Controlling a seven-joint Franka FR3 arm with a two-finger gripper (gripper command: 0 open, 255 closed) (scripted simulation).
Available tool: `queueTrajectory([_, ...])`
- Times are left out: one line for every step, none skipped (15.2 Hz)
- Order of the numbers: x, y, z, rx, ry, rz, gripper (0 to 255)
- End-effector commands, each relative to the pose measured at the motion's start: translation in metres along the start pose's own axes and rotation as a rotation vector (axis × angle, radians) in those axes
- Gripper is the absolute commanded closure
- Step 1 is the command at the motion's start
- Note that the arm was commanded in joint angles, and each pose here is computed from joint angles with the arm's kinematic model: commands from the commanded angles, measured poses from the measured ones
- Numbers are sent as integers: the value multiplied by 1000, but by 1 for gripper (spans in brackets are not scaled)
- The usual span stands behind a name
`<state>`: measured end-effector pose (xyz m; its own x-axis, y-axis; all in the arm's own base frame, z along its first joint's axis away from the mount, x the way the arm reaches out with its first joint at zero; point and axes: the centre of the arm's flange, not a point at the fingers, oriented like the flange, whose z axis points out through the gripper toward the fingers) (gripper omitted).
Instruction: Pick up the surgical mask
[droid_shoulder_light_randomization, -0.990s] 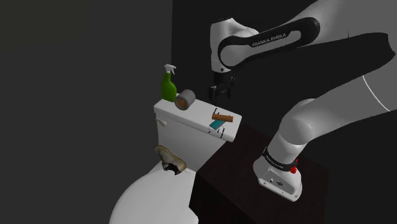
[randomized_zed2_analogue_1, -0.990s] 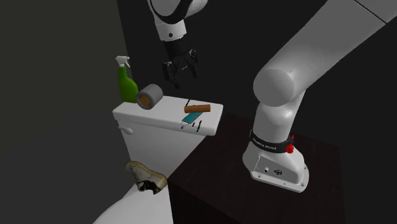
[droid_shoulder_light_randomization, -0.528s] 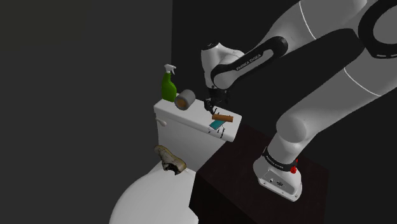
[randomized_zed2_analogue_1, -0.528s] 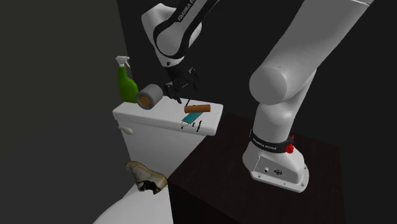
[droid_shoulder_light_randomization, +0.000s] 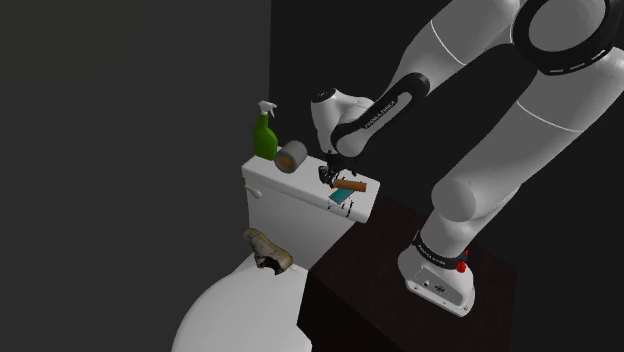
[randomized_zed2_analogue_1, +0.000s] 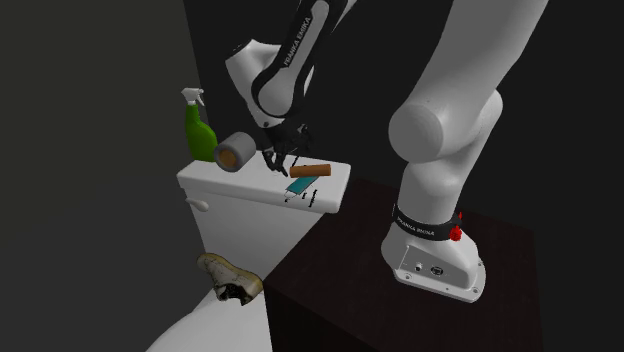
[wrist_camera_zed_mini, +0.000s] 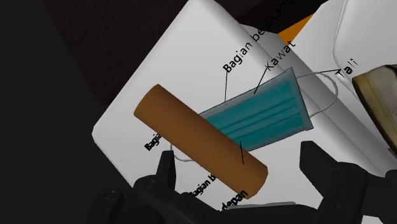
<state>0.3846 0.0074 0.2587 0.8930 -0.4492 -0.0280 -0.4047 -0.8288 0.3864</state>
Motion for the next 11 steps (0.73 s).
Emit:
queueTrajectory([1, -5, 10, 0, 0, 0, 0])
queueTrajectory([1, -8, 18, 0, 0, 0, 0])
queueTrajectory([1, -8, 18, 0, 0, 0, 0])
queueTrajectory([1, -8, 18, 0, 0, 0, 0])
queueTrajectory([1, -7, 18, 0, 0, 0, 255])
queueTrajectory([1, -7, 18, 0, 0, 0, 255])
queueTrajectory([1, -7, 18, 0, 0, 0, 255])
queueTrajectory([1, -7, 18, 0, 0, 0, 255])
queueTrajectory([1, -8, 18, 0, 0, 0, 255])
queueTrajectory([1, -8, 18, 0, 0, 0, 255])
queueTrajectory([2, -8, 18, 0, 0, 0, 255])
